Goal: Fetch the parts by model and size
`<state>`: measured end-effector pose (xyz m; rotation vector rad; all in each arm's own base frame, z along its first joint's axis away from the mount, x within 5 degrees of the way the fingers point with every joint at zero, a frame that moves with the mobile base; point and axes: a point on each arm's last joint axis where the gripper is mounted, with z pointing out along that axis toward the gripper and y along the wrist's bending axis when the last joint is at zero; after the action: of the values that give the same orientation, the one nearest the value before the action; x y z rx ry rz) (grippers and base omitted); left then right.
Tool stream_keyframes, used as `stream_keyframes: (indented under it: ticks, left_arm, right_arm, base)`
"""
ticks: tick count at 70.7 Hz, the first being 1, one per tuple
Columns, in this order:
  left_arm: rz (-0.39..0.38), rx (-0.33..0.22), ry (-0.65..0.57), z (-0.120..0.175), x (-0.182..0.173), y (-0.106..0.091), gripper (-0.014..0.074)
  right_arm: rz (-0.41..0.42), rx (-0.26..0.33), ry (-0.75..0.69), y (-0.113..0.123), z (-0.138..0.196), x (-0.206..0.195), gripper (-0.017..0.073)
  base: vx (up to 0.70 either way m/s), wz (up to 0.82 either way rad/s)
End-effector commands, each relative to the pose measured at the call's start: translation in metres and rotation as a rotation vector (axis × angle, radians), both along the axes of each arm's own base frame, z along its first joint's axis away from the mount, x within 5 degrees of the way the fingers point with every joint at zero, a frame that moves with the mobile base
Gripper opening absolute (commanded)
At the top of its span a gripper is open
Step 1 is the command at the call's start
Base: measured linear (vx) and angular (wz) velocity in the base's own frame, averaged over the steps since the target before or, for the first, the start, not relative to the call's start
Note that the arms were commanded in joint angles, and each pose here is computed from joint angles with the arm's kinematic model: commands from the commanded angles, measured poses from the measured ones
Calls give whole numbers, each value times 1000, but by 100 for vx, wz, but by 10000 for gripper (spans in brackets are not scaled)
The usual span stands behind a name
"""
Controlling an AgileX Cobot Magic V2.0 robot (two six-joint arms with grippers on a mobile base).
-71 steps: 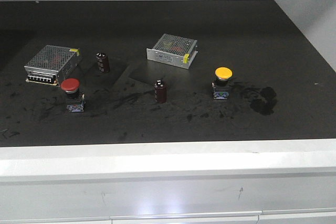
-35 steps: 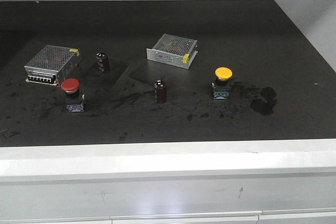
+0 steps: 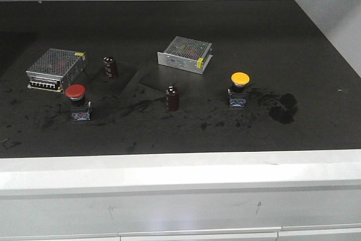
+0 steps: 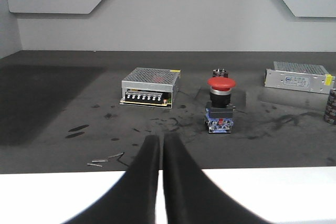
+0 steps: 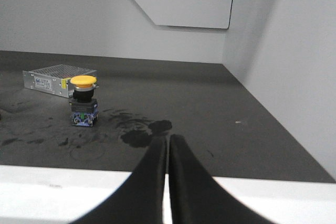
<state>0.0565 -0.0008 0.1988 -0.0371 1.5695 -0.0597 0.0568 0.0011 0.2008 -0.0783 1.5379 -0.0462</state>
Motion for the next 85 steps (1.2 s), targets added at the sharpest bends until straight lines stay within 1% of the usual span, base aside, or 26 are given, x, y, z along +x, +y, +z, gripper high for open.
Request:
stream_keyframes:
  ticks: [1,4,9,12,16,22,26,33,36,39,45,49,55,64,71,76,80,85]
  left_arm:
    - [0,7,-144,13,-2,0,-6]
    - [0,4,-220,22,-4,0,-6]
    - [-3,-46,-310,37,-7,0,-6]
    - [-4,-58,-341,47,-10,1,-6]
    - [-5,-55,-361,65,-13,1,-6]
    - [-7,-55,-361,93,-16,0,-6]
    - [-8,-55,-355,113,-14,0,-6]
    - [-9,-54,-313,149,-2,0,-6]
    - [-9,-51,-273,162,6,0,-6]
    - [-6,-30,-227,175,17,-1,-6]
    - [-8,-23,-140,190,38,-1,-6]
    - [-9,-22,-89,193,52,-2,-6]
    - [-8,-21,-23,189,70,-2,-6]
    - [-9,-19,126,168,88,-2,-6]
    - [-9,-19,225,154,95,-3,-6]
    - [-10,-23,256,148,97,-3,-6]
    - [-10,-24,242,146,97,-3,-6]
    - [-7,-42,247,141,98,-3,-6]
  right_arm:
    - [5,-26,-174,1,14,-2,-10]
    - [12,-18,-271,1,24,-5,-10]
    - [20,-1,-386,2,40,-10,-10]
    - [22,5,-420,2,51,-13,-10]
    - [18,5,-424,2,69,-16,-10]
    - [10,2,-382,1,93,-16,-10]
    - [3,-14,-360,1,110,-14,-10]
    - [0,-11,-277,0,137,3,-10]
    - [0,10,-236,0,148,13,-10]
    - [-1,19,-199,0,159,22,-10]
    - [-6,36,-98,0,173,44,-10]
    - [-10,52,-34,0,178,56,-10]
    - [-17,50,65,0,175,70,-10]
    - [-21,44,149,0,164,88,-10]
    - [-19,76,233,1,154,100,-10]
    - [-21,89,296,1,146,106,-10]
    - [-21,105,350,2,139,111,-8]
    - [-19,137,381,3,134,116,-5]
  base:
    - [0,0]
    - [0,0]
    - [0,0]
    - [0,0]
    - [0,0]
    - [0,0]
    - [0,0]
    - [0,0]
    - [0,0]
    - [0,0]
    - [0,0]
    - [0,0]
    - [0,0]
    - [0,0]
    - [0,0]
    - [0,0]
    - [0,0]
    - [0,0]
